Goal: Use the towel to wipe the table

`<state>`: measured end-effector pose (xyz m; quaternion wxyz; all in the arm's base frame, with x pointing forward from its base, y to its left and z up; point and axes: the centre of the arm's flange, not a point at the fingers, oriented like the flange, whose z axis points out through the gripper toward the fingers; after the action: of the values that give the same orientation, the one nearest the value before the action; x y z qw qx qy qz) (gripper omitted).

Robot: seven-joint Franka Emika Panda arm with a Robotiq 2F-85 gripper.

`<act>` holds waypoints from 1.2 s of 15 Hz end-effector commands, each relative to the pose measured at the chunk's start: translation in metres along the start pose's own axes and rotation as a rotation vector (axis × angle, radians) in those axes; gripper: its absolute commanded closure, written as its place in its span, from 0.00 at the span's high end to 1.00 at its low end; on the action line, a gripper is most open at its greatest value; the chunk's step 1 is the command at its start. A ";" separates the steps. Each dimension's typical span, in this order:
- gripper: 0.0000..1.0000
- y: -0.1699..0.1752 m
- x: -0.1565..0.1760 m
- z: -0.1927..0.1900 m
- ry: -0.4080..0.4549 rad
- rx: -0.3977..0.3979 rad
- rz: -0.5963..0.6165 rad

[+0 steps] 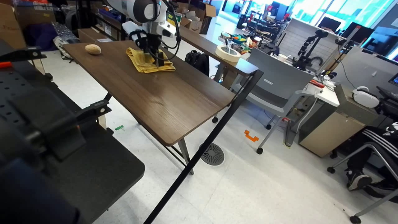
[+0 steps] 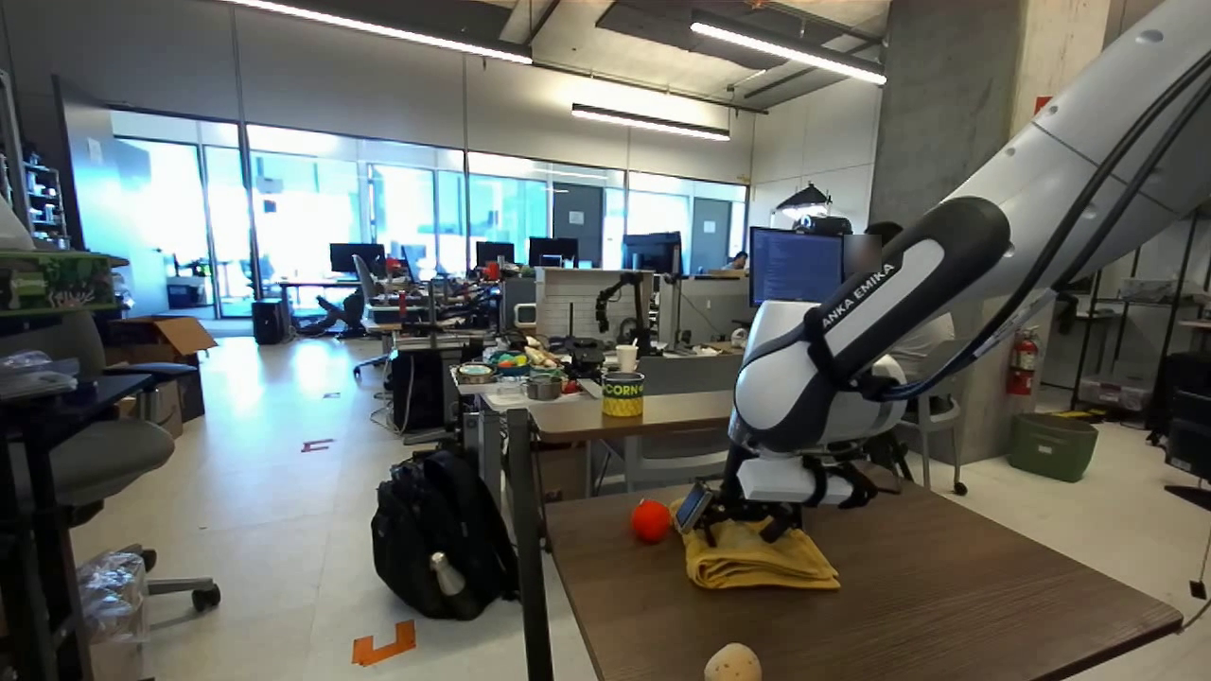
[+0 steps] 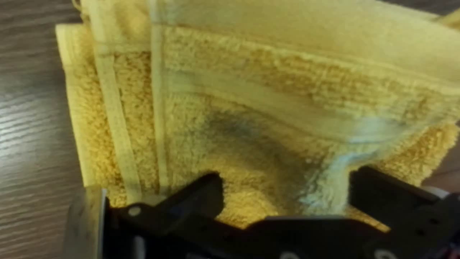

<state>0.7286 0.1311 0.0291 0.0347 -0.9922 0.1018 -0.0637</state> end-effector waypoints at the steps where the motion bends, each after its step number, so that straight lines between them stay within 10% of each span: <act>1: 1.00 0.051 0.034 0.019 0.025 -0.048 0.090; 8: 1.00 0.185 0.043 0.020 0.021 -0.140 0.242; 16: 1.00 0.126 -0.052 -0.034 -0.012 -0.070 -0.177; 18: 1.00 0.121 -0.003 -0.011 0.012 -0.070 -0.140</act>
<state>0.7002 0.0135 0.0296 -0.0049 -0.9971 0.0334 -0.0685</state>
